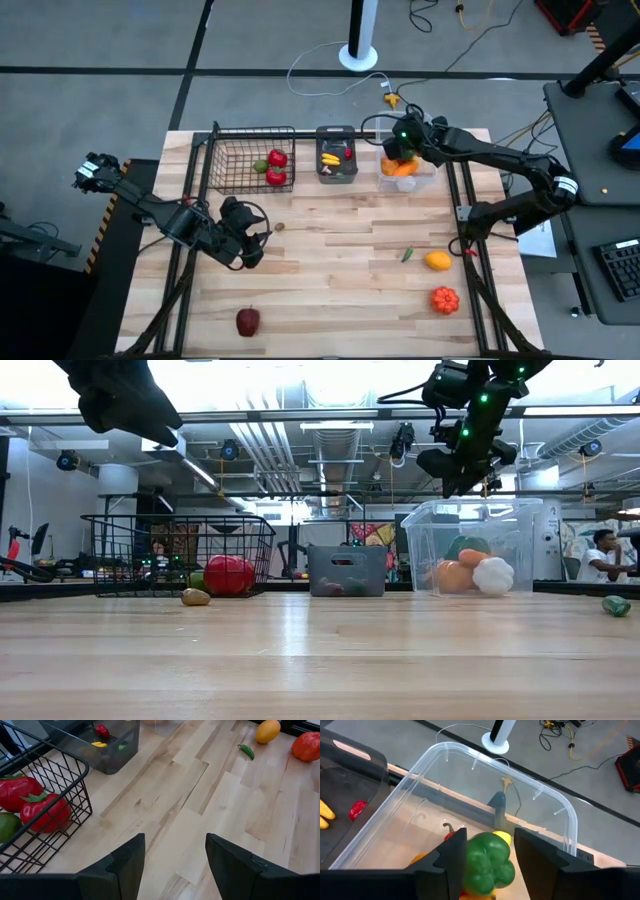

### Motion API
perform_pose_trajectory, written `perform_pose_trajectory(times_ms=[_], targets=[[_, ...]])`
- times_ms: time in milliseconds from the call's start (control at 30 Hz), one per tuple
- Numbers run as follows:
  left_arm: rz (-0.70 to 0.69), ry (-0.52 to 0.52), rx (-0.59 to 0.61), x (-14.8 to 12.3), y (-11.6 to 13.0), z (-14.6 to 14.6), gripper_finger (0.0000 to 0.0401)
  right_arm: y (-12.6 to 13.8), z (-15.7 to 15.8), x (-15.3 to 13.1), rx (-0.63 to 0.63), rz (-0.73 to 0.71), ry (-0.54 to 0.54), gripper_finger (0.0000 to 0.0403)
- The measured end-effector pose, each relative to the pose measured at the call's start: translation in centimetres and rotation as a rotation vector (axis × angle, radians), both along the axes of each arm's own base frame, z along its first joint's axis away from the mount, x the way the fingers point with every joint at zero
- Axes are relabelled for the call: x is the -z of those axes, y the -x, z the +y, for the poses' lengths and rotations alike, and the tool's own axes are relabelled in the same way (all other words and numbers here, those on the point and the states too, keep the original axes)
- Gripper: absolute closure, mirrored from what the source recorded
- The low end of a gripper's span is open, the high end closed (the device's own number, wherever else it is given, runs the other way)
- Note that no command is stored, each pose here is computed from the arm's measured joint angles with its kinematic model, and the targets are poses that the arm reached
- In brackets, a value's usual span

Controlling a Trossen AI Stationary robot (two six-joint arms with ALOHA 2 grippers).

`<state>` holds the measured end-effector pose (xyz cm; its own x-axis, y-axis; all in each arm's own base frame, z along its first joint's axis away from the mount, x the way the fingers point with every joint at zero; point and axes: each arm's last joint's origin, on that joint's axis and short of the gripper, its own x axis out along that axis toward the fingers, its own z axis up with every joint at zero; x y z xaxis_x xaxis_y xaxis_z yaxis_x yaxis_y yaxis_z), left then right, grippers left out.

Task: Sort produce into baskets
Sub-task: Put the orange chili pepper into the transparent bin, then put the apple into the black basket

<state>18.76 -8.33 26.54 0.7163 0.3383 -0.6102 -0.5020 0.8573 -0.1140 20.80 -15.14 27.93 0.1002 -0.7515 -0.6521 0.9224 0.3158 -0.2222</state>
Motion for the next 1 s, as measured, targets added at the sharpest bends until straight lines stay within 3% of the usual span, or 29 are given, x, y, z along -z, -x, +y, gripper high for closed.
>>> perform_pose_trajectory(times_ms=[167, 467, 667, 800, 900, 1000], targets=[[0.004, 0.016, 0.007, 0.0, 0.0, -0.1, 0.021, 0.1, 0.3, -0.2, -0.023, 0.022, 0.0, 0.0237], [0.021, 0.206, 0.107, 0.1, -0.2, -1.6, 0.021, -0.3, 3.3, -3.2, -0.137, -0.065, 0.05, 0.0242], [0.083, 0.299, 0.224, -0.6, -0.9, -4.4, 0.021, -1.4, 6.4, -3.7, -0.352, -0.142, -0.032, 0.0241], [0.22, 0.365, 0.318, -0.7, -1.5, -7.0, 0.021, -2.3, 8.7, -3.6, -0.483, -0.155, -0.08, 0.0239], [0.334, 0.417, 0.27, -0.8, -1.7, -8.5, 0.021, -2.7, 10.1, -3.5, -0.541, -0.154, -0.088, 0.0241], [0.443, 0.449, 0.126, -1.1, -1.9, -9.5, 0.021, -3.0, 11.0, -3.7, -0.575, -0.176, -0.086, 0.0245]])
